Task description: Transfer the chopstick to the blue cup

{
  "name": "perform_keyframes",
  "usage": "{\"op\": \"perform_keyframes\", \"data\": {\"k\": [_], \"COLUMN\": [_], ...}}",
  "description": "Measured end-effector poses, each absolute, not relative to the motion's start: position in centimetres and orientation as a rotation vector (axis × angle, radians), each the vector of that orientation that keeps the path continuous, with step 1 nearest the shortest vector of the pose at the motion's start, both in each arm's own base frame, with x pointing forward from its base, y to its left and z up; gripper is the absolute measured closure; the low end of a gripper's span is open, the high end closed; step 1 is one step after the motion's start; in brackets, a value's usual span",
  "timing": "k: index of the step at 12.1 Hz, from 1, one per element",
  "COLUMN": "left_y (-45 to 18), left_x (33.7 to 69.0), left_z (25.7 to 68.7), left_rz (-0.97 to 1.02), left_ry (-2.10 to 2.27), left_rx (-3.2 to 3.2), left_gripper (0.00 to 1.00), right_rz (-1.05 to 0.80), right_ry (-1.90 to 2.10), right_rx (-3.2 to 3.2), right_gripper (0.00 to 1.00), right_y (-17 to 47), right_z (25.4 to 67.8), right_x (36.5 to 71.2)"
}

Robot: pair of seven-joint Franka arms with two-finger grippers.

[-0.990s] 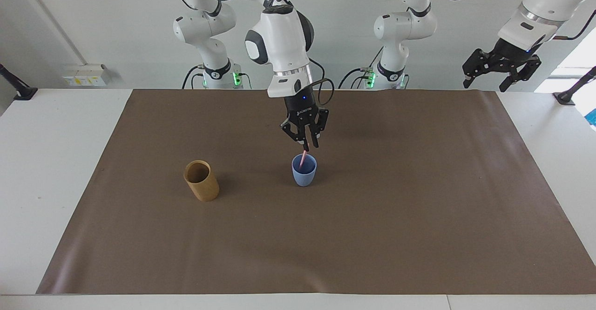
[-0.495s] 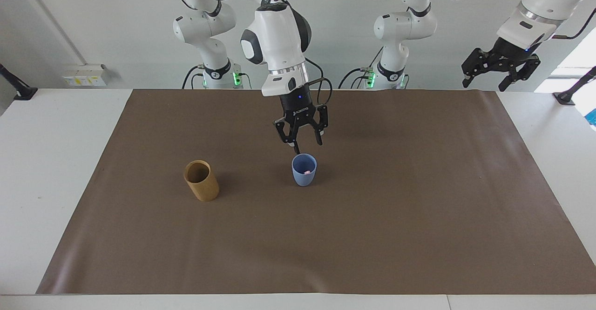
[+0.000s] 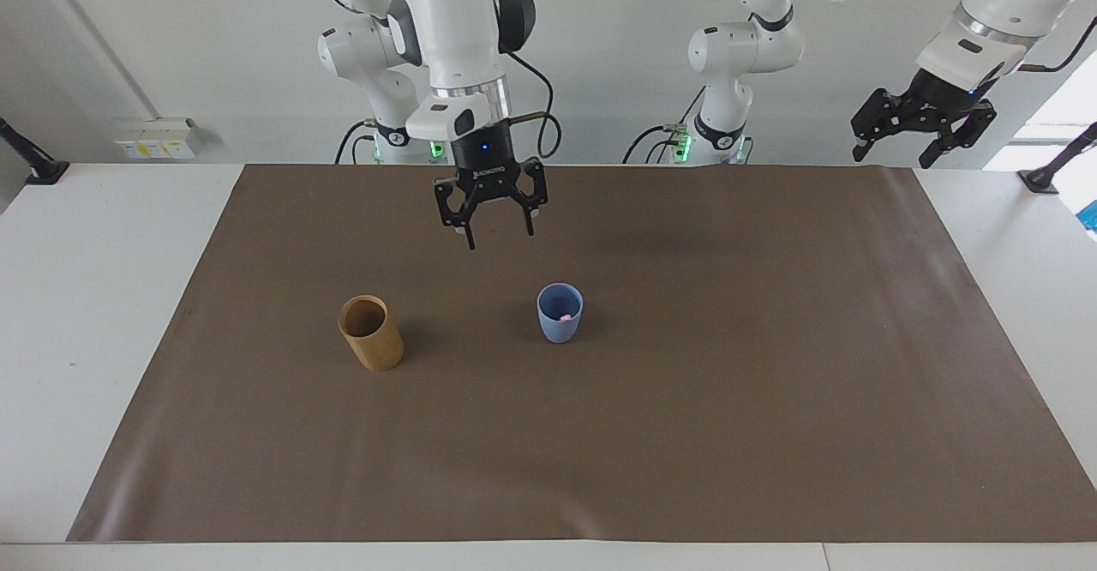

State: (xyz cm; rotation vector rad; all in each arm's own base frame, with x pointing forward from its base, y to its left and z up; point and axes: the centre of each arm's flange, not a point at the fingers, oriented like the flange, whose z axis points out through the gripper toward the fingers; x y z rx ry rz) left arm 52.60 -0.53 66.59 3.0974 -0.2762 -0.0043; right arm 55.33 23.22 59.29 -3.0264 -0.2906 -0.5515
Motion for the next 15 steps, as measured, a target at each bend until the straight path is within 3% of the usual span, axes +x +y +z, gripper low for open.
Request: {"op": "perform_keyframes", "data": {"k": [8, 15], "left_y": [-0.5, -0.5], "left_x": [52.6, 52.6], "left_z": [66.6, 66.6], "left_rz": [-0.004, -0.004], "left_ry": [-0.276, -0.276], "left_rx": [3.097, 3.097], "left_gripper": [0.0, 0.0], "right_rz": [-0.168, -0.073], "right_ry": [0.231, 0.31], "right_rx": [-3.171, -3.177], "right_gripper": [0.0, 0.0], "right_y": [4.1, 1.6], "right_z": [61.1, 62.9], "right_x": [56.1, 56.3]}}
